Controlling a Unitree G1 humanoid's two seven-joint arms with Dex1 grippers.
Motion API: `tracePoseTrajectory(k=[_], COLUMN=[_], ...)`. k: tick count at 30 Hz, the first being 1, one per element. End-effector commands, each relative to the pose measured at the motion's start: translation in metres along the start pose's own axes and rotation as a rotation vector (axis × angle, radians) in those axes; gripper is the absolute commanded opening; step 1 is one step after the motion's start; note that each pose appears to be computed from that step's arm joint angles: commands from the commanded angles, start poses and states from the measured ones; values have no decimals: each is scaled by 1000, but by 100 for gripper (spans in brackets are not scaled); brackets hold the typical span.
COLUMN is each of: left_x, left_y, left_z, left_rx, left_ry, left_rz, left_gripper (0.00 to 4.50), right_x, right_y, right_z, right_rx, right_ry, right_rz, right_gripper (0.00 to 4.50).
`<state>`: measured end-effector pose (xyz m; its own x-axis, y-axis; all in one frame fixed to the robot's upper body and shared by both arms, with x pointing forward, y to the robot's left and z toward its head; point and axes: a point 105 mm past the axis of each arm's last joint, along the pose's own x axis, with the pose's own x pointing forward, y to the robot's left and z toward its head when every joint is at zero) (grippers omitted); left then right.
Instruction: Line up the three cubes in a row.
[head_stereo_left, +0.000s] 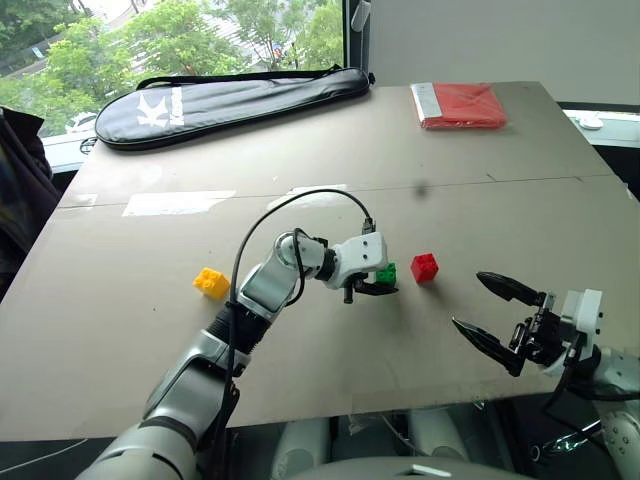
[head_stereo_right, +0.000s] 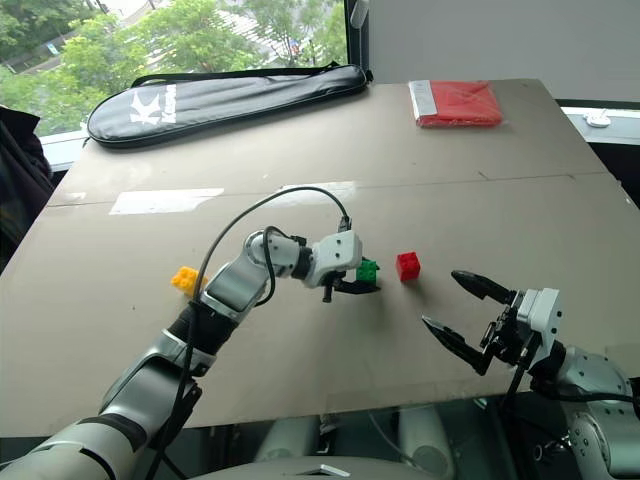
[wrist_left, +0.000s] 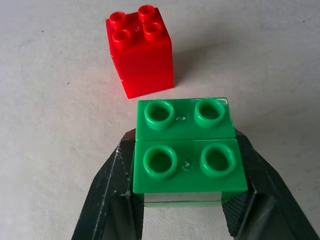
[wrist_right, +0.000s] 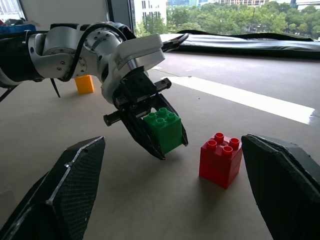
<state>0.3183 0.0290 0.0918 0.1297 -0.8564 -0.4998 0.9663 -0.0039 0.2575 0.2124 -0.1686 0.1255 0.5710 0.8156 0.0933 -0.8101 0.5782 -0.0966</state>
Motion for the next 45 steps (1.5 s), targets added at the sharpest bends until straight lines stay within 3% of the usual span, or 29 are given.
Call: tracePoseTrajectory(k=[1,11,12,14,15,16,17,19,20,29,36,45], left_x=[2,7,7,8,7,7,6,5,4,-2,-2,-32], left_y=[-1,-9,-10,-11,-9,-5,-2,3,5,23,18,17], left_z=[0,-11,-13,-16,-17,-17,-18,-16,-16,-19,-16,29], left_rx=[-38,-137,-141,-152,-148,-141,-135,-134,-134,-127,-107,17], left_ry=[-7,5,10,17,20,24,25,18,15,14,-9,-242], left_rz=[-5,-7,-6,0,14,36,53,80,90,195,157,113], left_gripper=[135,135,215,275,275,346,364,440,449,449,449,449], right_x=[2,4,4,4,4,3,3,3,3,3,2,0], right_y=[0,0,1,1,1,2,2,2,2,1,1,0], right_z=[12,15,15,15,15,14,14,13,13,10,8,5], right_rx=[-48,-54,-55,-56,-56,-55,-54,-52,-52,-48,-45,-40], right_ry=[-15,-13,-12,-10,-10,-10,-10,-10,-10,-16,-19,-14], right_rz=[10,18,19,21,22,23,23,24,24,28,32,40], right_gripper=[450,450,450,450,450,450,450,450,450,450,450,450])
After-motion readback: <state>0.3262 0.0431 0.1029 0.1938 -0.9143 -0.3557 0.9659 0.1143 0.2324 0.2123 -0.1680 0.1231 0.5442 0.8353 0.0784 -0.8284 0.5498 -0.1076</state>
